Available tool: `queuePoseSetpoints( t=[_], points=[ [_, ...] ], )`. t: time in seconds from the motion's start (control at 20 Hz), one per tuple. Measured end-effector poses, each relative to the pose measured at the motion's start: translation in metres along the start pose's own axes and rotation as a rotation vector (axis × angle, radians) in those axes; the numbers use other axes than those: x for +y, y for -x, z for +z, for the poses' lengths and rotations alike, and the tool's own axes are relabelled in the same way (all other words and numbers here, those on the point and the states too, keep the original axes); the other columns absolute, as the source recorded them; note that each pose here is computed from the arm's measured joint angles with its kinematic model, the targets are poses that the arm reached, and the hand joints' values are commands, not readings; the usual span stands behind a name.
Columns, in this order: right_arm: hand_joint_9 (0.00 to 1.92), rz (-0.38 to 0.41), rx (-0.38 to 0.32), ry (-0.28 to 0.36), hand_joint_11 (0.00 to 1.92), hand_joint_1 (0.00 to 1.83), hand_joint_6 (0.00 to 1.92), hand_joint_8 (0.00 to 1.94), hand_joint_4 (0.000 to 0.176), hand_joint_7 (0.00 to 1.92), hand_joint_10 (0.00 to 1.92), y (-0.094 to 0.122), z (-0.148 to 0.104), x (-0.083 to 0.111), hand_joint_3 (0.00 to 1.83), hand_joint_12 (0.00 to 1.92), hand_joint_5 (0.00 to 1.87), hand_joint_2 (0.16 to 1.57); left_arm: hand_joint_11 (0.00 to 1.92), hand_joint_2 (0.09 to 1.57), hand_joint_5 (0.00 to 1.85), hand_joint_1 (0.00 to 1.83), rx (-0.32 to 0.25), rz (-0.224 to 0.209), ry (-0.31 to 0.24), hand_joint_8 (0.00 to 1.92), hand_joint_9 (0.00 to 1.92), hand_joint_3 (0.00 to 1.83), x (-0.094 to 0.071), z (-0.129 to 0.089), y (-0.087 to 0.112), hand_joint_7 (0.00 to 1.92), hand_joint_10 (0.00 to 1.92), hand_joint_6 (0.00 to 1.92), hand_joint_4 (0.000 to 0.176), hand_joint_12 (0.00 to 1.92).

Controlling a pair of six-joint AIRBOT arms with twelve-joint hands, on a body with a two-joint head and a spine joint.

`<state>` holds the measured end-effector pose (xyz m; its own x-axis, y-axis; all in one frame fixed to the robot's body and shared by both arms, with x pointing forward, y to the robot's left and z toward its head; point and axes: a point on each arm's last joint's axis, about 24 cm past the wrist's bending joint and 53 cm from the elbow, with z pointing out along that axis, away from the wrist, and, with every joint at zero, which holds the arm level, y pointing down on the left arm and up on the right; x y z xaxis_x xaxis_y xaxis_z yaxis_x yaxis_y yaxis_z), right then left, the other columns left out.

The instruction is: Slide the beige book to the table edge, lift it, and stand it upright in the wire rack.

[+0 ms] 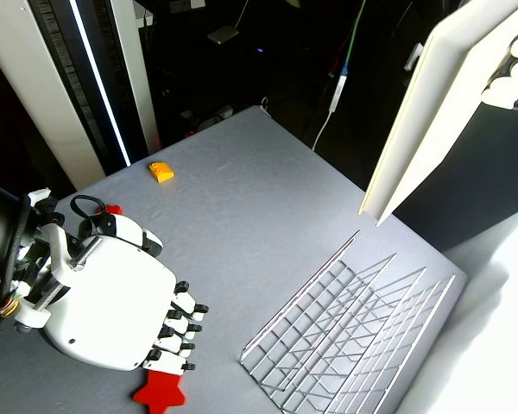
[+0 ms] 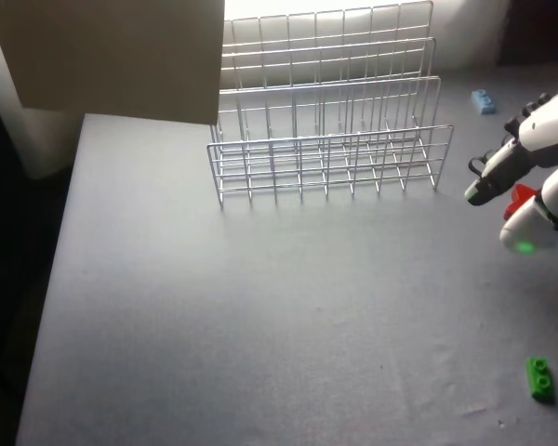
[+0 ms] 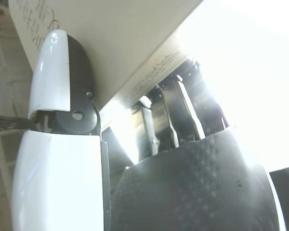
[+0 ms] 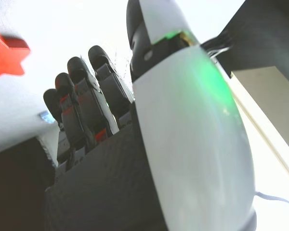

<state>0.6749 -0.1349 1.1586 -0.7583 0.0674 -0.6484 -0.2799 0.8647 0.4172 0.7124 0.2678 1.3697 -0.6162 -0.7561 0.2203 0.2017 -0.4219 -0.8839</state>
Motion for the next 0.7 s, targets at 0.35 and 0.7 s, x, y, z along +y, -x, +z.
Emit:
queuePoseSetpoints(
  t=[0.35,0.7],
  points=[
    [0.26,-0.004,-0.010,0.006,0.00,0.21,0.00,0.00,0.000,0.26,0.00,0.003,-0.001,0.002,0.00,0.71,0.25,1.20,0.72,1.23,0.70,1.47,0.063,-0.046,0.000,1.42,0.68,0.00,0.009,0.006,-0.030,0.51,1.34,1.35,0.000,1.61],
    [0.31,-0.007,-0.018,0.012,0.00,0.22,0.01,0.01,0.000,0.33,0.01,0.006,-0.002,0.005,0.00,0.77,0.29,1.19,0.69,1.20,0.72,1.48,0.066,-0.065,-0.014,1.28,0.75,0.00,0.006,0.011,-0.035,0.64,1.26,1.30,0.000,1.64]
  ],
)
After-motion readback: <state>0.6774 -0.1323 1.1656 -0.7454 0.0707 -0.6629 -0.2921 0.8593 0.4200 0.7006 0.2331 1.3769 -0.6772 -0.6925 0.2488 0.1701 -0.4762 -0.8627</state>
